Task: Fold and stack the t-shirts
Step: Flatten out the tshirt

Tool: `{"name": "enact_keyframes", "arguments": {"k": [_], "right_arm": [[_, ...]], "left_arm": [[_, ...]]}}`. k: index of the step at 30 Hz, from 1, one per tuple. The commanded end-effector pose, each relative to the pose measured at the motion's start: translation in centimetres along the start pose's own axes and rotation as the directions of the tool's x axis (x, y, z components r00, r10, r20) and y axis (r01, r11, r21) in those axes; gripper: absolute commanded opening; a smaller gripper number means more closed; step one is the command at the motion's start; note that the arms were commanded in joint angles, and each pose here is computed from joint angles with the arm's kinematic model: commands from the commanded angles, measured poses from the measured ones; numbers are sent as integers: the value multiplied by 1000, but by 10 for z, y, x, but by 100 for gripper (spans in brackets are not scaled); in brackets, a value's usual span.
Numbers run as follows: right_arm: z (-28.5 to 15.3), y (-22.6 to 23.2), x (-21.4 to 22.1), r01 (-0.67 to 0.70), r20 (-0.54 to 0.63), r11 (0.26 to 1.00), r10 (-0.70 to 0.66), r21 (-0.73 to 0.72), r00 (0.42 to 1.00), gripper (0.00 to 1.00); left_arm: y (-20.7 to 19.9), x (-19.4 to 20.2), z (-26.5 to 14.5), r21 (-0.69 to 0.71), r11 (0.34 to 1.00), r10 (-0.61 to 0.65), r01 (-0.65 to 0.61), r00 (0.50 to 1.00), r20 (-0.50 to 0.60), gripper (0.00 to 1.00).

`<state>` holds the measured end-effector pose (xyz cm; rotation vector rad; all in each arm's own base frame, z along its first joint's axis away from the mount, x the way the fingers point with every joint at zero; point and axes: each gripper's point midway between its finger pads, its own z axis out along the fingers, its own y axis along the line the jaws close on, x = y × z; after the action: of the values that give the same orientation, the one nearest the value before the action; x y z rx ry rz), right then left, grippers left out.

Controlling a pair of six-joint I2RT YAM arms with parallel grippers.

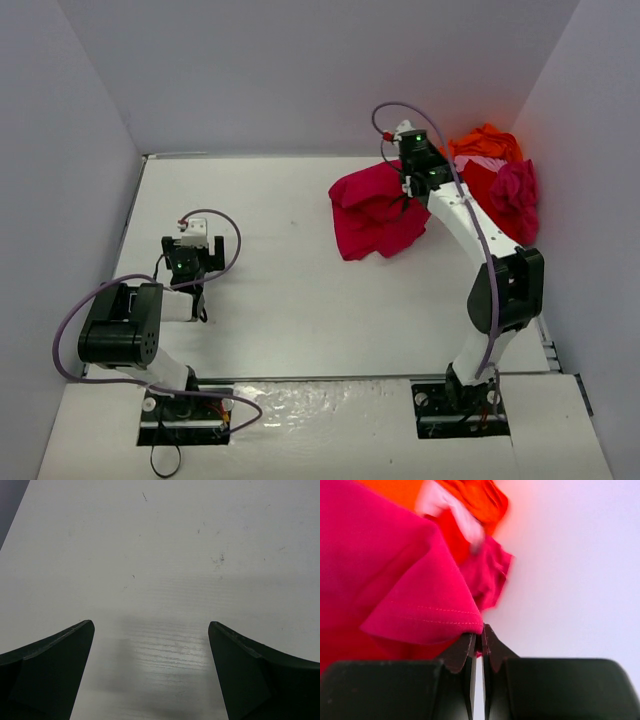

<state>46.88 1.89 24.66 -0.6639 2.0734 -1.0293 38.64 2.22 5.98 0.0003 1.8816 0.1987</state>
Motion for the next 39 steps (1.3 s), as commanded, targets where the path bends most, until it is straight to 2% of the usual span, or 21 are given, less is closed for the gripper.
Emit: {"name": "enact_keyframes", "arguments": {"k": [1,4,7,10,12,15,18,19,21,24,25,27,29,33,35,36,37,39], "right_arm": [[-20,0,-31,2,71,999,-5,37,997,0],[-57,82,-52,170,189,971,-138,-166,972,0],[-130,167,-80,344,390,851,-183,-397,902,0],[-195,194,-108,423,504,743,-133,-519,853,0],[-239,186,-123,451,556,670,-68,-589,828,0],[-298,116,-162,416,644,637,171,-649,745,0],[-305,-4,-171,307,637,611,445,-730,629,0],[-300,-39,-163,265,634,624,494,-735,595,0],[-269,-130,-127,86,645,728,537,-680,543,0],[-202,-198,-75,-202,640,852,500,-482,583,0],[-190,-214,-55,-277,619,877,475,-393,626,0],[-146,-217,-21,-378,508,891,453,-251,732,0],[-103,-184,9,-332,400,920,390,-208,829,0],[-59,-129,23,-328,266,904,399,-274,878,2],[-45,-105,23,-349,208,886,420,-306,883,13],[-37,-93,21,-358,178,878,426,-317,887,26],[-27,-78,19,-355,146,874,419,-332,896,47],[-22,-57,13,-324,119,884,381,-337,917,57]], "left_arm": [[3,-37,6,-5,1000,-30,31,993,111,97],[3,-37,6,-4,1000,-30,30,993,110,97],[3,-37,6,-4,1000,-30,30,994,109,97],[3,-37,6,-4,1000,-30,30,994,109,97],[3,-37,6,-4,1000,-30,30,993,111,97],[3,-37,6,-5,1000,-30,30,994,109,97],[3,-37,6,-5,1000,-29,30,994,109,97],[3,-37,6,-5,1000,-29,30,994,109,97],[3,-37,6,-7,1000,-29,30,994,108,97],[3,-36,6,-6,1000,-29,30,994,106,97],[3,-36,6,-6,1000,-29,30,994,107,97],[4,-37,6,-8,1000,-29,30,994,108,97],[3,-36,6,-8,1000,-29,30,994,107,97],[3,-37,6,-7,1000,-29,30,994,109,97],[3,-37,6,-7,1000,-30,30,993,111,97],[3,-37,6,-7,1000,-30,31,993,111,97],[4,-37,6,-8,999,-30,31,993,110,97],[4,-37,6,-9,999,-30,31,993,110,97]]}}
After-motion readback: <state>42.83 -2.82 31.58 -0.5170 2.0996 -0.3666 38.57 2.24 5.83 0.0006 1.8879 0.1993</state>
